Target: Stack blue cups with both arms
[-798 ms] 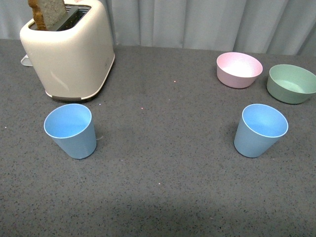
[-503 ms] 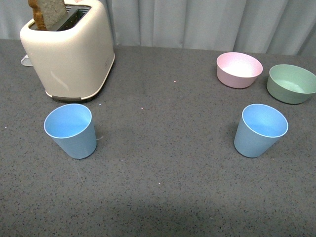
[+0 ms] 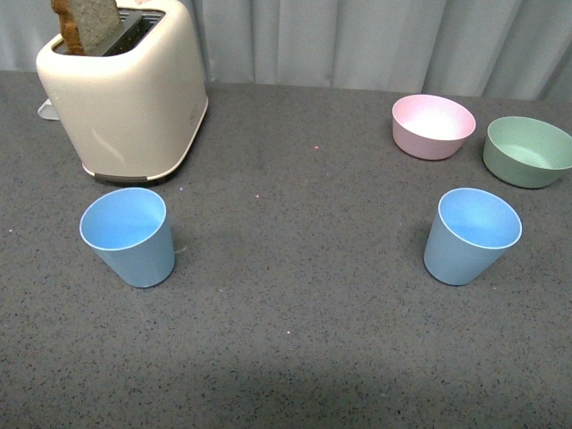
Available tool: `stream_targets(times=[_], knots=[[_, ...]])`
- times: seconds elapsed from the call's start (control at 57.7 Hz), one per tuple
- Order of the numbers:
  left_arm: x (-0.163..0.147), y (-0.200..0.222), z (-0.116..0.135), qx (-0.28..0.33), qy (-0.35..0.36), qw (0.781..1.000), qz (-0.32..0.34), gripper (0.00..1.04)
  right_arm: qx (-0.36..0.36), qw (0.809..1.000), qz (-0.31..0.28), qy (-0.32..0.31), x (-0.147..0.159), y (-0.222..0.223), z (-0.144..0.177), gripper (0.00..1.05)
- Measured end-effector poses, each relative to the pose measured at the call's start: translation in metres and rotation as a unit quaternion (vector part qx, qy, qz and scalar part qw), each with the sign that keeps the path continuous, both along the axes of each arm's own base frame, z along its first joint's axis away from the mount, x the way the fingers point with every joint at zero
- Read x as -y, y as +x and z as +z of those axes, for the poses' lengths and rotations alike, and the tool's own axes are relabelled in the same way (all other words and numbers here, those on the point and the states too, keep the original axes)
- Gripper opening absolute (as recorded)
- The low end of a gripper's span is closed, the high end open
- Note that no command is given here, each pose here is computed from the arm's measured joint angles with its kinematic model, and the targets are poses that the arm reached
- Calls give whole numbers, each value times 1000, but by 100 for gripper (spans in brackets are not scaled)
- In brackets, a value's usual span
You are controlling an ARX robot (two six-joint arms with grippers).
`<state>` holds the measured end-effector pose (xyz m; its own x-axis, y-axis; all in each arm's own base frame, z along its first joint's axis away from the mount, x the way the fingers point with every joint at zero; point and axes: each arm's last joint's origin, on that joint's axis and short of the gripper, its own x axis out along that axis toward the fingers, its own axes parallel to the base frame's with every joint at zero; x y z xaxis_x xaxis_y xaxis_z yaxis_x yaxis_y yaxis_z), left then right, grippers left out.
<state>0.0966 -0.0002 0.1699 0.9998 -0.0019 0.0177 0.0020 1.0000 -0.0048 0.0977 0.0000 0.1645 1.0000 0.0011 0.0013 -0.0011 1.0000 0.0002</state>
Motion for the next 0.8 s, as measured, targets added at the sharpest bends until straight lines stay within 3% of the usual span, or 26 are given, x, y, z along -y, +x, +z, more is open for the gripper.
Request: stream_targets(times=[0.069,0.173,0.486,0.798], knots=[[0,0,-1,-16,-8,1000,17,98,0,1000,0,0,0,0,0,95],[2,6,-9,-126,-46,986,100,98,0,1000,0,0,0,0,0,95],[-4,66,-9,-199,-112,972,61,98,0,1000,0,0,0,0,0,95],[8,159,-39,-365,-134,921,10,98,0,1000,0,0,0,0,0,95]])
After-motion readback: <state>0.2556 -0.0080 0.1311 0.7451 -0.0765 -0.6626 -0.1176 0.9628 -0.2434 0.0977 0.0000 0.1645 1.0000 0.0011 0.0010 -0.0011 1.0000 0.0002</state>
